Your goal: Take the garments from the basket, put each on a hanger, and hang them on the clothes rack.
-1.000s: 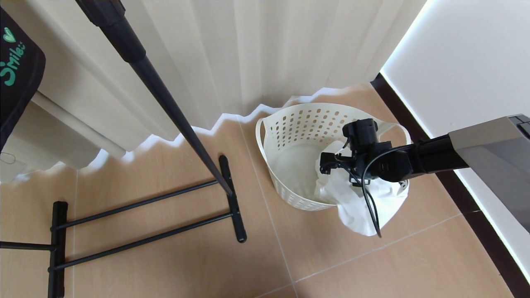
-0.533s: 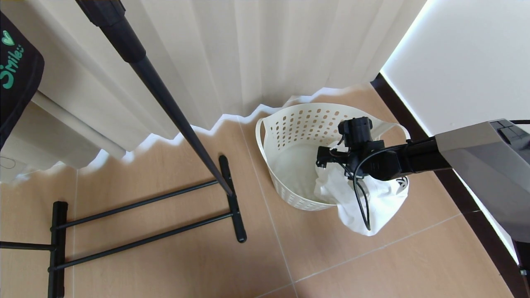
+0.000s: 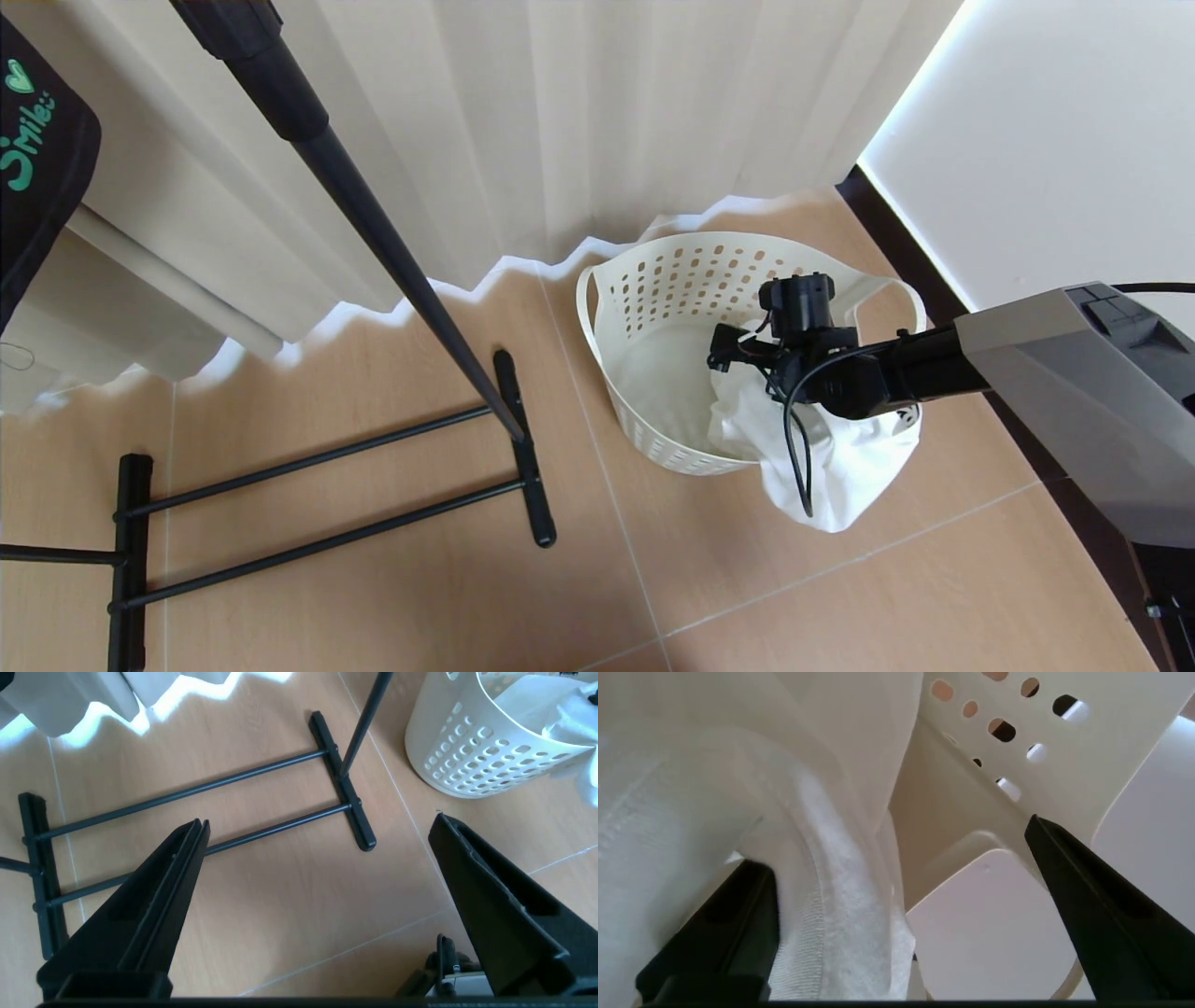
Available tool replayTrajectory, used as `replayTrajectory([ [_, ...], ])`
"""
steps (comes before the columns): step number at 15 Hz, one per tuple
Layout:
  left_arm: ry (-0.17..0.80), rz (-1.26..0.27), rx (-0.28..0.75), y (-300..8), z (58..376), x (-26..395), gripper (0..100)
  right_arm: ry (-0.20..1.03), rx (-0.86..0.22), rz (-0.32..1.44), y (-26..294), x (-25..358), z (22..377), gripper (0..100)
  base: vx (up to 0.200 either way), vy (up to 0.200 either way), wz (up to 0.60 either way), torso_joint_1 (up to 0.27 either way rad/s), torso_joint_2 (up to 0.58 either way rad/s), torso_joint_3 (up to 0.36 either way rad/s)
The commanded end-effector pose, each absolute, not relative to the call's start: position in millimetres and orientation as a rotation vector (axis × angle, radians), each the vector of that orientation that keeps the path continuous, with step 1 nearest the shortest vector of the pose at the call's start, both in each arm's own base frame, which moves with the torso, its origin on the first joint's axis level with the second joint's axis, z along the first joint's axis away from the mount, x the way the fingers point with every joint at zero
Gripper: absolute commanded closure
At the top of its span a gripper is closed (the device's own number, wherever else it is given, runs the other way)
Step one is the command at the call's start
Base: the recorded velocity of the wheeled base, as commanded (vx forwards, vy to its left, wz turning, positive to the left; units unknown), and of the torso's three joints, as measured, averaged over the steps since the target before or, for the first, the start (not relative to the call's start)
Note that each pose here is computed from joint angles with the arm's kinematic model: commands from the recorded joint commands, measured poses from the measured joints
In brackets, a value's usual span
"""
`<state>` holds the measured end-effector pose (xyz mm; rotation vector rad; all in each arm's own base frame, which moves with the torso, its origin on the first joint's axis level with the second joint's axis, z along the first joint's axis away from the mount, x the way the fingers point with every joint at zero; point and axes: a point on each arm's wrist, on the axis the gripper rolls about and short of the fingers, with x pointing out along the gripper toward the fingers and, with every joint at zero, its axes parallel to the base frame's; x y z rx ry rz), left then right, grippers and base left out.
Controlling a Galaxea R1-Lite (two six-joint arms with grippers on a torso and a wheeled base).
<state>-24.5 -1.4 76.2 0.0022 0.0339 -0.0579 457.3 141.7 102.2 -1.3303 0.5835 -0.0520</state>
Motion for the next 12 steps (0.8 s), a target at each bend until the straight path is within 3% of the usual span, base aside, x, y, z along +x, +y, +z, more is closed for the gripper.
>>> replayTrajectory([
  [1,0.035,-0.058,0.002,-1.4,76.3,-24.4,0,0.579,-1.321,-0.057,139.2,456.2,107.0,0,0.0,0.0,0.0,0.0,0.0,0.0],
  [8,0.035,-0.057,0.002,-1.3,76.3,-24.4,0,0.506,-1.199,0.188,125.9,453.6,110.4,0,0.0,0.0,0.0,0.0,0.0,0.0],
  [12,0.035,-0.057,0.002,-1.3,76.3,-24.4,0,0.474,-1.15,0.229,125.9,456.4,108.5,0,0.0,0.0,0.0,0.0,0.0,0.0],
])
